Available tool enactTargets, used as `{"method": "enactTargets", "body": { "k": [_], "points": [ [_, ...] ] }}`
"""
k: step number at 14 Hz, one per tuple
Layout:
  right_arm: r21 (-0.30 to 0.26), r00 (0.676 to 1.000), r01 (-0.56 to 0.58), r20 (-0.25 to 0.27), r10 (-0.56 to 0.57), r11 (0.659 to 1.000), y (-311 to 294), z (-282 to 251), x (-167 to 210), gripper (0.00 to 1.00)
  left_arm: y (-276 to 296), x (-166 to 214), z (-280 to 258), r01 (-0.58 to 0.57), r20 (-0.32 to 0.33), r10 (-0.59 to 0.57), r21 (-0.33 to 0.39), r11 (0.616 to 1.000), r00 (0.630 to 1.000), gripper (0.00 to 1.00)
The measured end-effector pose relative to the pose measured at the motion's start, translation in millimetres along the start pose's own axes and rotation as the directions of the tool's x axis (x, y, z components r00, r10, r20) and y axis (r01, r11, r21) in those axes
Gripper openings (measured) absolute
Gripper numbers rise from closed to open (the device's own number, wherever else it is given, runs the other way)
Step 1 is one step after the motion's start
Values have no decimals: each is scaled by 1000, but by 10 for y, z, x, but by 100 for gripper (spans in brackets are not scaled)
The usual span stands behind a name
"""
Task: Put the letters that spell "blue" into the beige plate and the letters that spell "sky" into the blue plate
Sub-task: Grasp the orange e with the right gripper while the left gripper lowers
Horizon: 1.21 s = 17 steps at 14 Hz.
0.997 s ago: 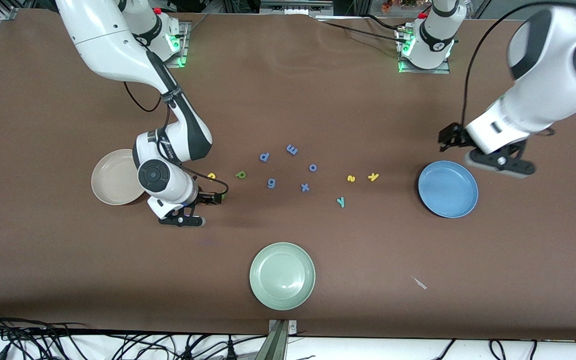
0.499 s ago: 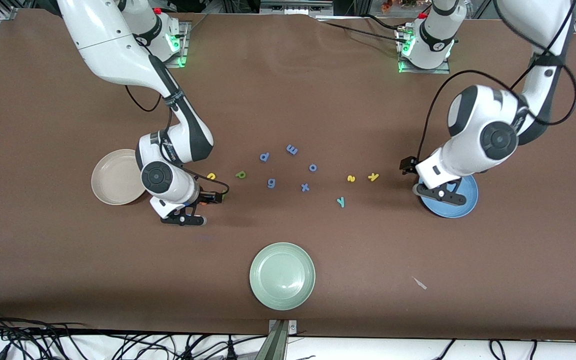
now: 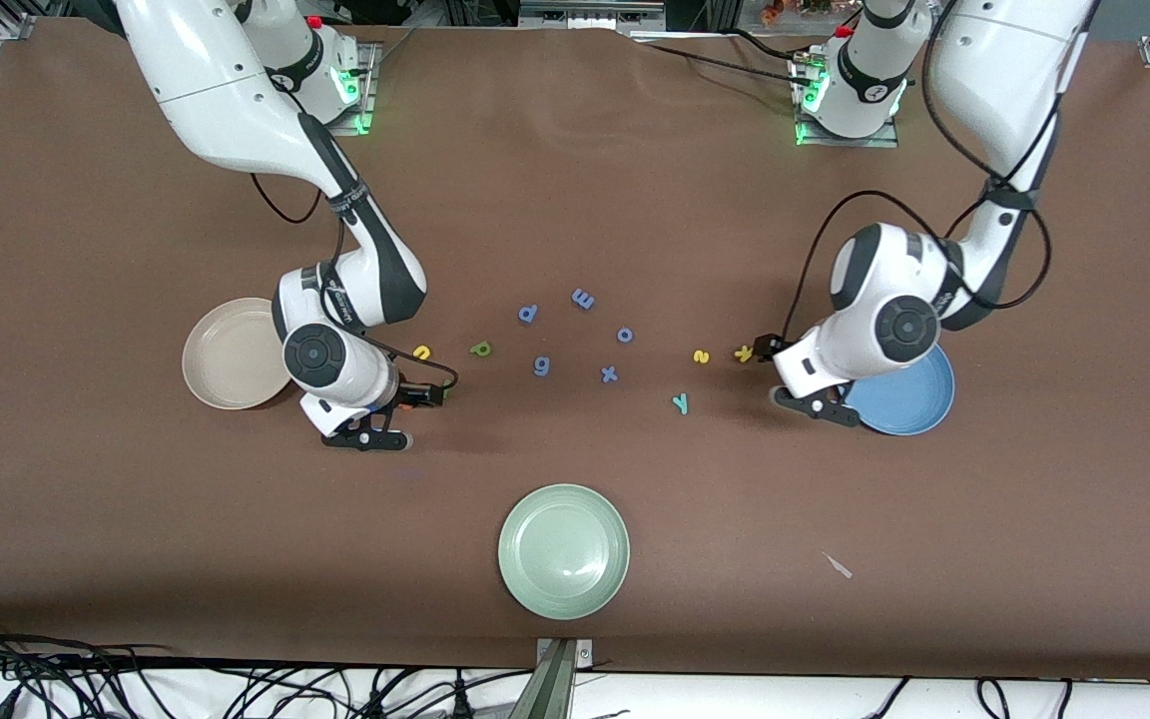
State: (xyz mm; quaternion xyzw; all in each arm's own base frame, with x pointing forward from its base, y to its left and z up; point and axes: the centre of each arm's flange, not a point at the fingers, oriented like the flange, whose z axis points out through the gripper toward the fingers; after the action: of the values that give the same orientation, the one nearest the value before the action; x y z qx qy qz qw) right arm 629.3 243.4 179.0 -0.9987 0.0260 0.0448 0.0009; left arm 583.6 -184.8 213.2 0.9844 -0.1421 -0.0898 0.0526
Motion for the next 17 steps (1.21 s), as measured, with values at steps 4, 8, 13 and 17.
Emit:
{"method": "enactTargets", "body": {
  "k": [4,8,13,17],
  "points": [
    [1,1000,-1,-3,1,1000,10,20,8,88,172,6,271,-23,-29,23,5,1000,999,96],
    [1,1000,-2,-2,2,1000,12,45,8,63,203,-71,437,-19,-28,20,8,1000,999,88],
    [2,1000,-4,-7,4,1000,22,8,21,35,305,-175,564,-10,1,10,12,1000,1000,89],
    [1,1000,-4,-7,4,1000,24,4,21,29,291,-203,558,-7,3,7,14,1000,1000,76]
  ]
}}
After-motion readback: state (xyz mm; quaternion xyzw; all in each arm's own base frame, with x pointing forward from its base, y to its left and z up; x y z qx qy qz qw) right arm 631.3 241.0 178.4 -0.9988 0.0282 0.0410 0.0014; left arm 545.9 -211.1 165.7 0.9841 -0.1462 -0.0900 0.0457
